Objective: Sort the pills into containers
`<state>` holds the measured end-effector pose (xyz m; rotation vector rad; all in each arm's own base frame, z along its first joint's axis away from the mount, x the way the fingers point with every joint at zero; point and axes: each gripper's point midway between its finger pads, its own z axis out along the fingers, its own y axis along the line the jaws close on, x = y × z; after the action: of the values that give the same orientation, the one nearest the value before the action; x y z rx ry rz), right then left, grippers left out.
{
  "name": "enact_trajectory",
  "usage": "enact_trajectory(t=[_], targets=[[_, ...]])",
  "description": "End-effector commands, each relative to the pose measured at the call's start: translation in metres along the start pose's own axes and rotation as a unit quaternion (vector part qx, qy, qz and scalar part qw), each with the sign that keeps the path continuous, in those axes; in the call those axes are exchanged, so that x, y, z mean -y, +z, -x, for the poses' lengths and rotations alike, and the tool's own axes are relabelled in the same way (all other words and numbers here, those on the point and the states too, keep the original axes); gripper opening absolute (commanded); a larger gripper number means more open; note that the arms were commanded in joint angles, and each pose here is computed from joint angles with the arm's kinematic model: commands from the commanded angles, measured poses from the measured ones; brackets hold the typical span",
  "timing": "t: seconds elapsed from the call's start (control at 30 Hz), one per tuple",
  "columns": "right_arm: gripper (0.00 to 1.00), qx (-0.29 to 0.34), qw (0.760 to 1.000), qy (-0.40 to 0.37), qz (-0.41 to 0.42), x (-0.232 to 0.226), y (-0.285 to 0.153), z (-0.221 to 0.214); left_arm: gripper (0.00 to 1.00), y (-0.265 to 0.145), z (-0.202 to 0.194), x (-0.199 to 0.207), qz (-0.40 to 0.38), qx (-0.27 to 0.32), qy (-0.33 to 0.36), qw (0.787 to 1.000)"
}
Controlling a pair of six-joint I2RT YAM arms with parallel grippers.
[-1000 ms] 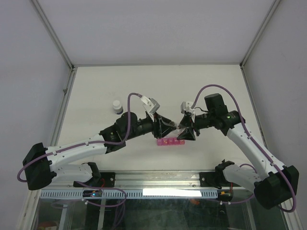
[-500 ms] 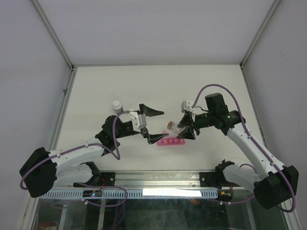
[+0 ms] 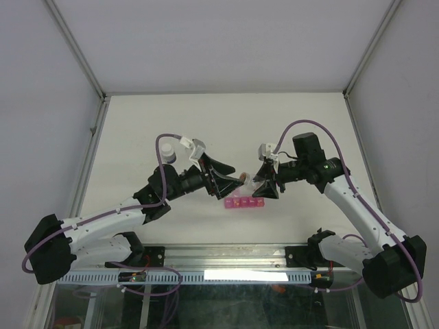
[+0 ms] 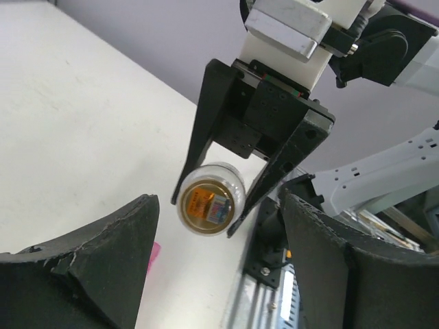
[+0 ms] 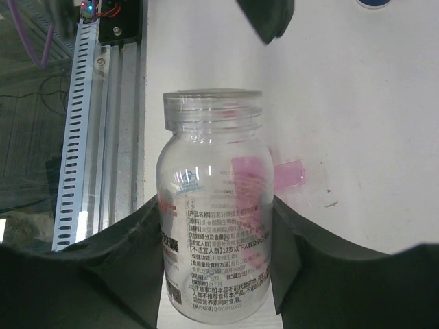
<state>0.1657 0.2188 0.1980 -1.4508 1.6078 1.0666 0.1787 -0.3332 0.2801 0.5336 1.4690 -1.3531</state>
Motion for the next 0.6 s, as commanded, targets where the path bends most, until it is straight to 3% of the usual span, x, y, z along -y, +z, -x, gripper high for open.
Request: enact_trajectory(t=[0.0,0.17,0.57], targets=[[0.0,0.018,1.0,-0.025,-0.007,0.006,-0.002,0.016,0.72,0.017,0.006,0.007,0.06,-0.015,-0.051,0.997],[0.0,0.018,0.999,-0.026,-0.008,0.006,-0.003,0.017,0.59,0.03,-0.002,0.006,0.081,-0.044,-0.041,0.995],[0.0,0.019,0.999,-0.027,-0.007,0.005,-0.003,0.017,0.59,0.03,-0.005,-0.004,0.117,-0.059,-0.021,0.991]])
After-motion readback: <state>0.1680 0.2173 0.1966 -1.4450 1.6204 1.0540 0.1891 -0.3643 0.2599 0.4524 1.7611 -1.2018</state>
